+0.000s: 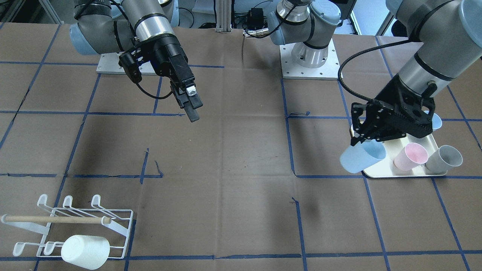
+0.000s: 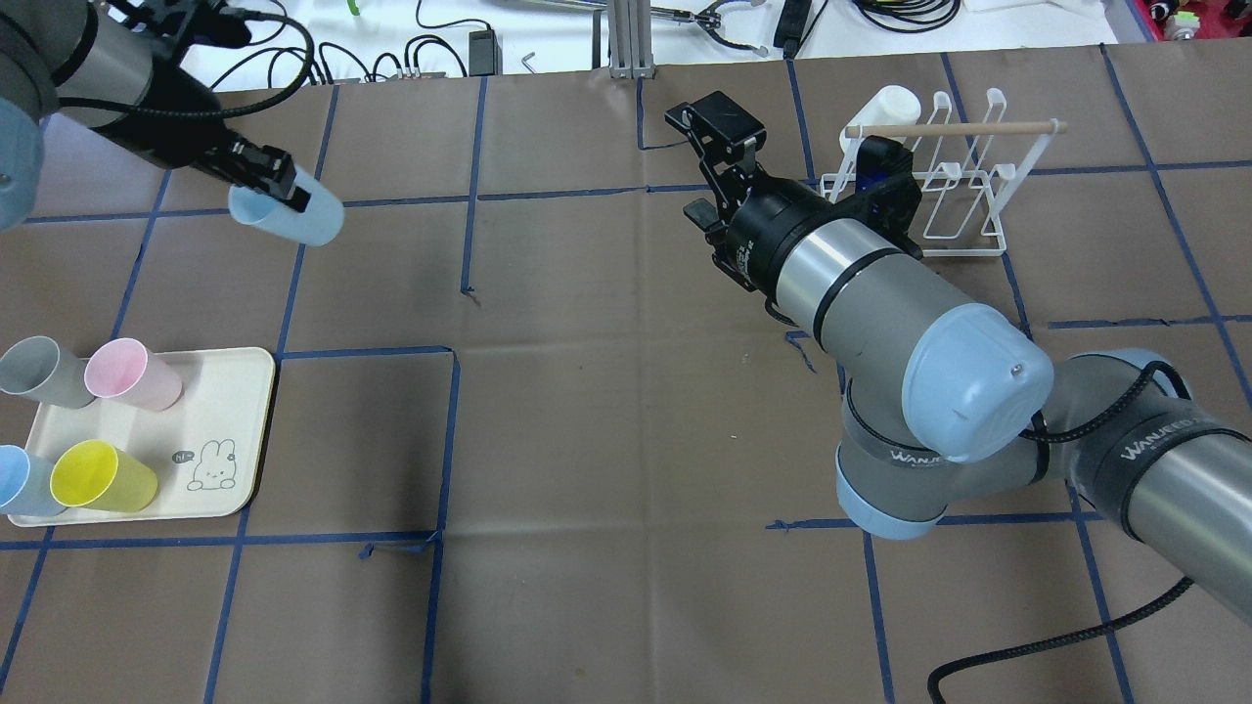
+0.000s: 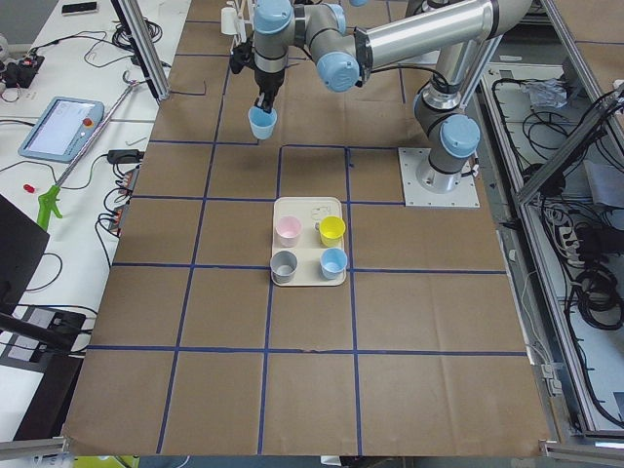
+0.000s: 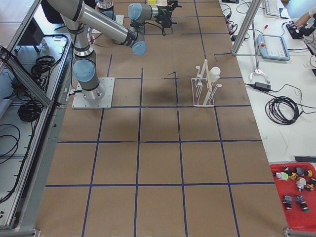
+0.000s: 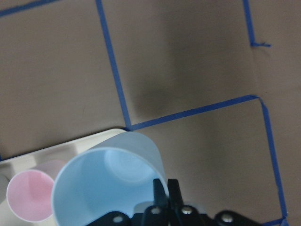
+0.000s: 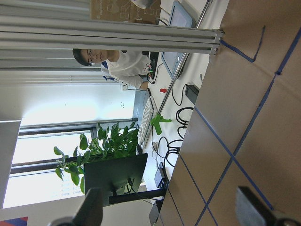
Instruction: Transfer IKEA cup to right arm and place on rack
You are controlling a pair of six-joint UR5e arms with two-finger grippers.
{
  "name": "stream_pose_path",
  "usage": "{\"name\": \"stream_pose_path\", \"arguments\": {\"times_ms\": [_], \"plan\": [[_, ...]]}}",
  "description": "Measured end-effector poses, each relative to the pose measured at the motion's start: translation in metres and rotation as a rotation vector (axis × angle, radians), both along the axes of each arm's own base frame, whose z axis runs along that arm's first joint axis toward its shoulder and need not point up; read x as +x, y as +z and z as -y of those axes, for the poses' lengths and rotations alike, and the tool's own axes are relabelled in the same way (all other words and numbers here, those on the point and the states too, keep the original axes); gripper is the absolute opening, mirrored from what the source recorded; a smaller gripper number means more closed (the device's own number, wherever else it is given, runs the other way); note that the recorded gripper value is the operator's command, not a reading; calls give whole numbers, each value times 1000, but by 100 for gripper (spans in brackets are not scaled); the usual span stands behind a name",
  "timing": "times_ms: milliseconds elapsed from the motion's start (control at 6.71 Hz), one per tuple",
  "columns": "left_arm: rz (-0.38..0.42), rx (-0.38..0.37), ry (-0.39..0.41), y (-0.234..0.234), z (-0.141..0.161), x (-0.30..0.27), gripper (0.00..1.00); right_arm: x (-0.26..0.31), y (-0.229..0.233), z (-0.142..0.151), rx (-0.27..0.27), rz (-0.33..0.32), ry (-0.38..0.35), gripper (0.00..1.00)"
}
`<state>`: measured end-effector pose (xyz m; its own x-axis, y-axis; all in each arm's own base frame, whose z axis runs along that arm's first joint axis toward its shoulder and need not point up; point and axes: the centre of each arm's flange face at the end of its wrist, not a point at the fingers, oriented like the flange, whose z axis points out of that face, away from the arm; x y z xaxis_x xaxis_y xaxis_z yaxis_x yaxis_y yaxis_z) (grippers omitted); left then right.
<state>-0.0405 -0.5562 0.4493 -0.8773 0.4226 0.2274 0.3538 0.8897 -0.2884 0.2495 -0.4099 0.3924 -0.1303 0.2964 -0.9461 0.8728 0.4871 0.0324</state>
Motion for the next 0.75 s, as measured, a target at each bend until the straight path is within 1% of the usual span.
{"name": "stream_pose_path", "arguments": {"times_ms": [149, 298, 447, 596, 746], "plan": [[-162, -59, -42, 11, 2, -25, 0, 1, -1, -2, 20, 31, -14, 100], [-304, -139, -84, 25, 5, -44, 0, 2, -3, -3, 46, 70, -31, 100], [-395, -219, -124, 35, 7, -57, 0, 3, -4, -4, 80, 126, -52, 100], [-442, -290, -169, 36, 5, -72, 0, 4, -4, -5, 111, 170, -64, 100], [-458, -358, -219, 26, 0, -89, 0, 6, -5, -6, 130, 187, -62, 100]]}}
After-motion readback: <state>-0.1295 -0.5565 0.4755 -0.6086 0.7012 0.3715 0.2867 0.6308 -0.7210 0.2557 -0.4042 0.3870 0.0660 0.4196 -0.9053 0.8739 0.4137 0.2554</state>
